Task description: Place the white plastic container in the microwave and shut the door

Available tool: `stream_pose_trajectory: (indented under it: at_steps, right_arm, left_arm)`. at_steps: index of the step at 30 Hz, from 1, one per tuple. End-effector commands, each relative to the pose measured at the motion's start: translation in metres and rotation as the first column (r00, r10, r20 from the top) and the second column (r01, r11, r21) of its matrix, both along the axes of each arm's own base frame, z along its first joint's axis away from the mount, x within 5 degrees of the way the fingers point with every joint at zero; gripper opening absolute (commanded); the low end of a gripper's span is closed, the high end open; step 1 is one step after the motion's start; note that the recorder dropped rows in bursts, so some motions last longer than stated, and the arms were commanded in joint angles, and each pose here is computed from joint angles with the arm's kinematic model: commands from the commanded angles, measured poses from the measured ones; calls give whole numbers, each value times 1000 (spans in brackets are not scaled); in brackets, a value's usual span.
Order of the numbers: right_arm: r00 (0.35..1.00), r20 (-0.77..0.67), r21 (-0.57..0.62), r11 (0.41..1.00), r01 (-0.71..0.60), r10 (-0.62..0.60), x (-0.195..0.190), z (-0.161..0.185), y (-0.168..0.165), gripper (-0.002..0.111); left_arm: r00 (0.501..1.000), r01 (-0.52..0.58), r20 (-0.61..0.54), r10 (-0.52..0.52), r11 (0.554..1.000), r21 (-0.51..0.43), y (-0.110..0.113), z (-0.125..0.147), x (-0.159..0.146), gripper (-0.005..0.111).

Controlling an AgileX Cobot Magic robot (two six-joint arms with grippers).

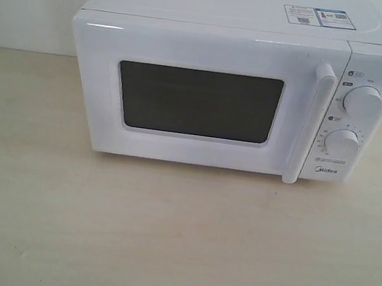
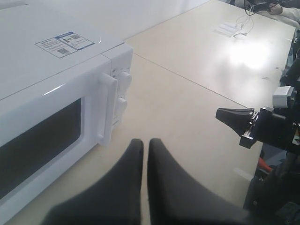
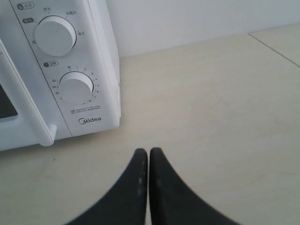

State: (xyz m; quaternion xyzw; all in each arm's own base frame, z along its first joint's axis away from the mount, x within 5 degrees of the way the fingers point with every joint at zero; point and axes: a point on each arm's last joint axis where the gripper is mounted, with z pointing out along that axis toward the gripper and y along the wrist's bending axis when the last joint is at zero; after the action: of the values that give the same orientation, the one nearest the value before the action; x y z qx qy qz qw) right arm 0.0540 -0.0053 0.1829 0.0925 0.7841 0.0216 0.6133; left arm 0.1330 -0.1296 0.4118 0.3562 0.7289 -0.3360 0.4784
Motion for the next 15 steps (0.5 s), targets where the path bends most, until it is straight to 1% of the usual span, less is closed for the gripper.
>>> stream_pose_trajectory:
  at_steps: [1, 3, 5, 7, 11, 15]
  right_arm:
    - [1000, 11, -5, 1000, 2, -2, 0, 1, 0, 1]
    - [1000, 11, -5, 1000, 2, -2, 0, 1, 0, 1]
    - [1000, 11, -5, 1000, 2, -2, 0, 1, 0, 1]
    - [1000, 11, -5, 1000, 2, -2, 0, 1, 0, 1]
    - [1000, 11, -5, 1000, 2, -2, 0, 1, 0, 1]
    - [1000, 11, -5, 1000, 2, -2, 0, 1, 0, 1]
  left_arm:
    - [999, -5, 45, 4, 1000, 19, 6, 4, -9, 4]
    - [994, -38, 102, 36, 999, 13, 15, 10, -15, 4]
    - [983, -84, 161, 89, 996, -35, 25, 20, -22, 4]
    - [960, -139, 236, 151, 988, -67, 38, 29, -32, 4]
    - [892, -238, 376, 251, 968, -83, 64, 41, -60, 4]
    - [803, -334, 484, 347, 935, -116, 86, 45, -93, 4]
